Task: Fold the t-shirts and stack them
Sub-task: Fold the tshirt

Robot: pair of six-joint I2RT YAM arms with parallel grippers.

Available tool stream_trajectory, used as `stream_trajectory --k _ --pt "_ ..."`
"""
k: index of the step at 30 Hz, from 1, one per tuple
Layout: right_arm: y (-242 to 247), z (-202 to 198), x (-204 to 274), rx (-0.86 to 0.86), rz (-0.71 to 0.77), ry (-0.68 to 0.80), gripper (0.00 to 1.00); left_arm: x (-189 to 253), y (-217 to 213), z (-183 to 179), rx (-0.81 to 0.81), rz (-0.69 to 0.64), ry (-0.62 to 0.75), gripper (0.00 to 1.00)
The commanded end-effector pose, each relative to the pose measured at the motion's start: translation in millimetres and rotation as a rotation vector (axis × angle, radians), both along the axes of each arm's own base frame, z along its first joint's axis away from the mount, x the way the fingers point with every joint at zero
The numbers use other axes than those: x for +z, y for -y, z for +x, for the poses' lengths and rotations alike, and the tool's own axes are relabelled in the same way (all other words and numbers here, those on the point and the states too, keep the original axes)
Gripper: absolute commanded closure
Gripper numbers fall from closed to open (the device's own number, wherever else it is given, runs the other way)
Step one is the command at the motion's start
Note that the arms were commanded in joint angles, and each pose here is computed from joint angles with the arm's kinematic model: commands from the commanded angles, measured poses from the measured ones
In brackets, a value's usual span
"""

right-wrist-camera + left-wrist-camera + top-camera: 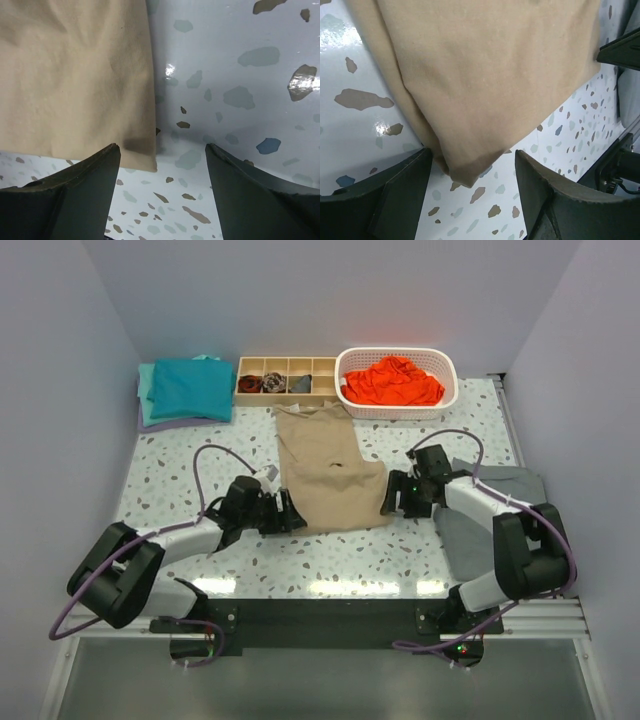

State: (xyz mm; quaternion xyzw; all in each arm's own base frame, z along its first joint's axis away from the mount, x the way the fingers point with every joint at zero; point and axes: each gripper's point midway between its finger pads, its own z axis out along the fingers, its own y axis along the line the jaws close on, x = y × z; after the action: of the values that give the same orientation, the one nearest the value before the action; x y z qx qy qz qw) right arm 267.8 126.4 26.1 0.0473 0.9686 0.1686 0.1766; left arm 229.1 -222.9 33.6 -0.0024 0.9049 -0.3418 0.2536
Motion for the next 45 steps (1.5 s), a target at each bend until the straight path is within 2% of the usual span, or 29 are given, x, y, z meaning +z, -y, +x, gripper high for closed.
stream_trajectory --k 1,8,11,13,14,18,20,21,24,30,31,33,34,35,37,38,39,41,44,45 --pt "-23 -1 1 0.048 0.151 -0.01 0.27 -7 3 -7 0.003 -0.038 -0.019 0.29" --pt "-51 -12 -12 0.068 0.33 -0.094 0.29 -20 -6 -18 0.022 -0.008 -0.054 0.44" --pt "-52 -19 -17 0.075 0.341 -0.119 0.31 -26 -11 -23 0.035 0.005 -0.067 0.52" --pt "-52 -25 -21 0.08 0.348 -0.14 0.32 -30 -14 -25 0.044 0.017 -0.07 0.62" --pt "-53 -27 -20 0.086 0.358 -0.143 0.34 -32 -15 -26 0.047 0.021 -0.074 0.65" --pt "-53 -40 -22 0.092 0.374 -0.167 0.43 -38 -17 -31 0.045 0.036 -0.081 0.91" --pt "-51 -46 -23 0.094 0.373 -0.168 0.52 -41 -20 -34 0.046 0.051 -0.088 0.99" --pt "-50 -52 -24 0.092 0.372 -0.181 0.59 -46 -23 -40 0.044 0.07 -0.106 1.0" --pt "-48 -60 -21 0.096 0.369 -0.179 0.73 -50 -32 -50 0.036 0.116 -0.134 1.0" --pt "-30 -96 -21 0.087 0.302 -0.189 0.78 -47 -62 -78 0.055 0.258 -0.196 1.0" --pt "-30 -97 -18 0.082 0.31 -0.179 0.79 -42 -57 -78 0.046 0.234 -0.167 1.0" --pt "-24 -101 -13 0.049 0.284 -0.156 0.83 -45 -59 -92 0.06 0.235 -0.228 1.0" --pt "-20 -101 -12 0.027 0.263 -0.144 0.83 -45 -62 -90 0.086 0.254 -0.217 1.0" --pt "-17 -100 -9 0.011 0.255 -0.129 0.82 -46 -64 -92 0.093 0.262 -0.222 1.0" --pt "-15 -95 0 0.004 0.241 -0.082 0.57 -45 -64 -91 0.098 0.261 -0.22 1.0" --pt "-13 -94 2 -0.006 0.232 -0.075 0.47 -42 -62 -90 0.093 0.254 -0.215 0.79" --pt "-10 -96 3 -0.015 0.218 -0.082 0.38 -41 -60 -90 0.09 0.245 -0.214 0.65" --pt "-7 -92 8 -0.032 0.203 -0.054 0.32 -36 -59 -87 0.101 0.233 -0.2 0.48" --pt "-13 -96 7 -0.03 0.243 -0.087 0.31 -30 -58 -83 0.11 0.218 -0.177 0.36" --pt "-17 -96 5 -0.025 0.267 -0.086 0.31 -29 -58 -83 0.11 0.217 -0.176 0.35"
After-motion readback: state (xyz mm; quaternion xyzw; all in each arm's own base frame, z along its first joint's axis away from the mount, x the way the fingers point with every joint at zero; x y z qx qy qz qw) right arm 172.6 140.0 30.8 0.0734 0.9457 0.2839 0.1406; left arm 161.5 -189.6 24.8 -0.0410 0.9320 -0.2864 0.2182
